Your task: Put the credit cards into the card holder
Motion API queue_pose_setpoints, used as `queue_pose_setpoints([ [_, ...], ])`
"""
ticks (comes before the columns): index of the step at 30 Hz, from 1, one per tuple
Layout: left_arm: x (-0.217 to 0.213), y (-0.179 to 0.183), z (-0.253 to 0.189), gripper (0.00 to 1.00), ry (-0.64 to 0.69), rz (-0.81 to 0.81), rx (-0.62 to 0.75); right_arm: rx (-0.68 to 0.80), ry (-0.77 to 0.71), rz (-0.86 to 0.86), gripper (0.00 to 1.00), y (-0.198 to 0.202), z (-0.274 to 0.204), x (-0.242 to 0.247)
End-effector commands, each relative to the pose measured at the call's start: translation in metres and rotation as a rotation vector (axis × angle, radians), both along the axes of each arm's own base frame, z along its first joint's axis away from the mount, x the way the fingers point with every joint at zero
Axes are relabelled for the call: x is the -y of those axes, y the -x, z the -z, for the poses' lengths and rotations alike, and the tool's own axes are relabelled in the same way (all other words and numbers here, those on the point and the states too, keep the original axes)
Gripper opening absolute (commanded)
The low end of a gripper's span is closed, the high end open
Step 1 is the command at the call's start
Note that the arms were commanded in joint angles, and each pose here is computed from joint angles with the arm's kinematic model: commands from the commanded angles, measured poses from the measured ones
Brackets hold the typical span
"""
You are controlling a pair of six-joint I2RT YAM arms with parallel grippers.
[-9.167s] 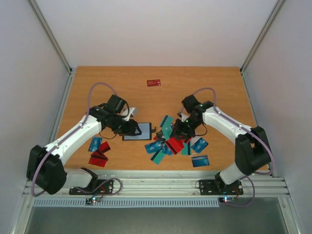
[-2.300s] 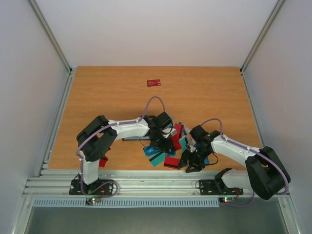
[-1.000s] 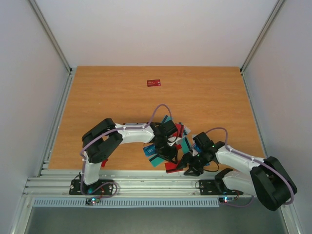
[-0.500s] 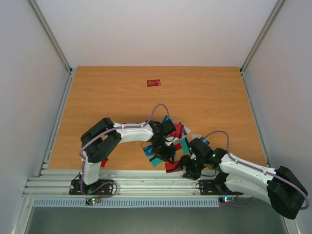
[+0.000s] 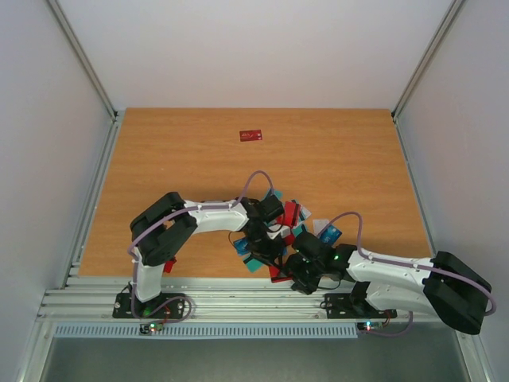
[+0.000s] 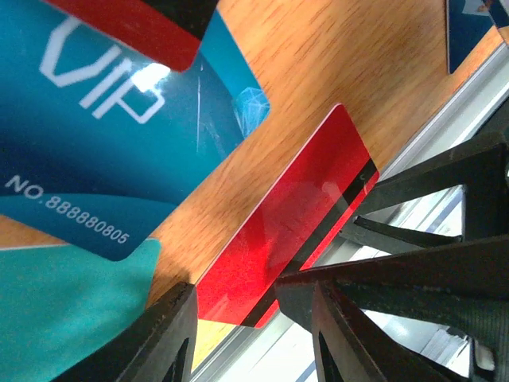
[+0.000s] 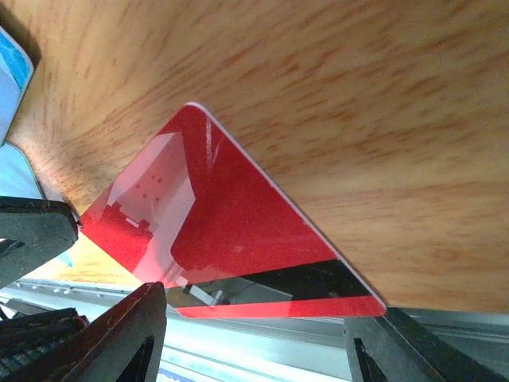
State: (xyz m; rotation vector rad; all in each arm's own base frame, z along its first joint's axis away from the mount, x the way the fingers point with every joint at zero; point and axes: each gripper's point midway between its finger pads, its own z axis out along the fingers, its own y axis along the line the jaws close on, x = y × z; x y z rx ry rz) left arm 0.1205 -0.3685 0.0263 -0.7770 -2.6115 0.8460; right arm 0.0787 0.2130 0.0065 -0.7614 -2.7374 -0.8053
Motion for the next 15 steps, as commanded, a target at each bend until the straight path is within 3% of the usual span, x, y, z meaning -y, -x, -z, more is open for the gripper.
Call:
queue_pose_setpoints([
  [1, -0.013, 0.012, 0.009, 0.42, -0.029, 0.008, -0.035, 0.023, 0.025, 0.052, 0.62, -0.007, 0.004, -0.005],
  [10, -0.021, 0.032, 0.016, 0.41, -0.013, 0.009, -0.127, 0.072, 0.043, 0.105, 0.56, -0.016, 0.004, -0.006],
  [15, -0.024, 0.038, 0.015, 0.41, -0.015, 0.015, -0.135, 0.096, 0.030, 0.110, 0.48, -0.021, 0.001, -0.010],
])
